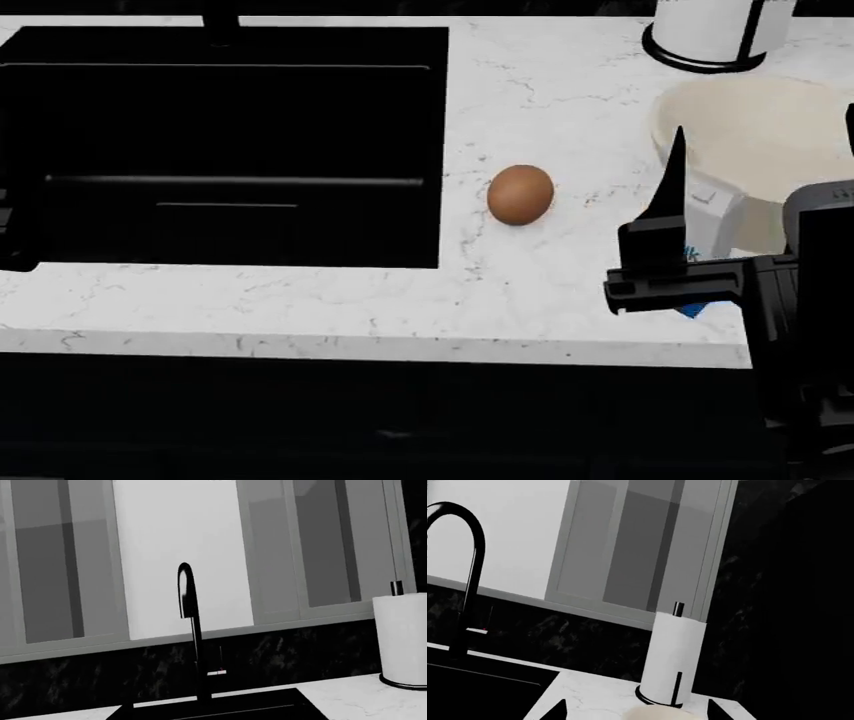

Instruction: Place the eggs and milk next to the bowl.

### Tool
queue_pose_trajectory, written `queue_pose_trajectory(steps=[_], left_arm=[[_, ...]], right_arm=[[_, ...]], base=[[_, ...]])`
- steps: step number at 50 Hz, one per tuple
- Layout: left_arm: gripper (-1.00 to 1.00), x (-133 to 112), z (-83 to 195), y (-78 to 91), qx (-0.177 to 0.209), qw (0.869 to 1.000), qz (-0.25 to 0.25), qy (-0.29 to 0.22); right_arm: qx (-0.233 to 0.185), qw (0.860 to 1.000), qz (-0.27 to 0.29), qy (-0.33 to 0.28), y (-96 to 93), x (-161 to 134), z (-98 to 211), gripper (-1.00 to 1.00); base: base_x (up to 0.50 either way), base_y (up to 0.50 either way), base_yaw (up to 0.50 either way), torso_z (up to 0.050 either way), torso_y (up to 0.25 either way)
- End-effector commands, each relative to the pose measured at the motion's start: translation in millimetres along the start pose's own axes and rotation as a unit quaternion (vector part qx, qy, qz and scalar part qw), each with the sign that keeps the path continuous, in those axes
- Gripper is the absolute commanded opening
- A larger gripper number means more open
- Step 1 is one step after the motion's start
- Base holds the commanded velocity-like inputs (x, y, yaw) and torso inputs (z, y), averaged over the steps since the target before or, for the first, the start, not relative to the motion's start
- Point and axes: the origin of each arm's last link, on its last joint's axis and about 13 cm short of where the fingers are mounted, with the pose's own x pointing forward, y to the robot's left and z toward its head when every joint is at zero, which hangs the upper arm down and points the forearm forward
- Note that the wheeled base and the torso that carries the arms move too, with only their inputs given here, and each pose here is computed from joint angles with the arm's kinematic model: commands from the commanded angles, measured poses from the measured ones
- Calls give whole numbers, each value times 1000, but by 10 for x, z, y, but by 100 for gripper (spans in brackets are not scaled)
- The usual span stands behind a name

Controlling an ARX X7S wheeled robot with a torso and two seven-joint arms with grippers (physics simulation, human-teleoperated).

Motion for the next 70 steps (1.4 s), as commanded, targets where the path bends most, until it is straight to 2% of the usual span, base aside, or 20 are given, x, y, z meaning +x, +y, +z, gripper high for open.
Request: queue_pose_trajectory(steps=[1, 44, 59, 70], left_arm=[[100, -5, -10, 15, -5, 1000, 6, 3], [100, -39, -22, 25, -8, 1000, 10, 3], [100, -28, -24, 26, -8, 1000, 10, 3], [100, -23, -19, 27, -8, 1000, 11, 3]], right_arm=[[7, 1000, -5, -4, -5, -6, -11, 100], [6, 1000, 0, -3, 10, -34, -3, 100], [14, 1000, -4, 2, 3, -23, -6, 100], [15, 1000, 0, 2, 13, -22, -11, 100]], base=[[-1, -500, 0, 0, 0], [-1, -500, 0, 0, 0], [0, -6, 0, 0, 0], [372, -16, 0, 0, 0]])
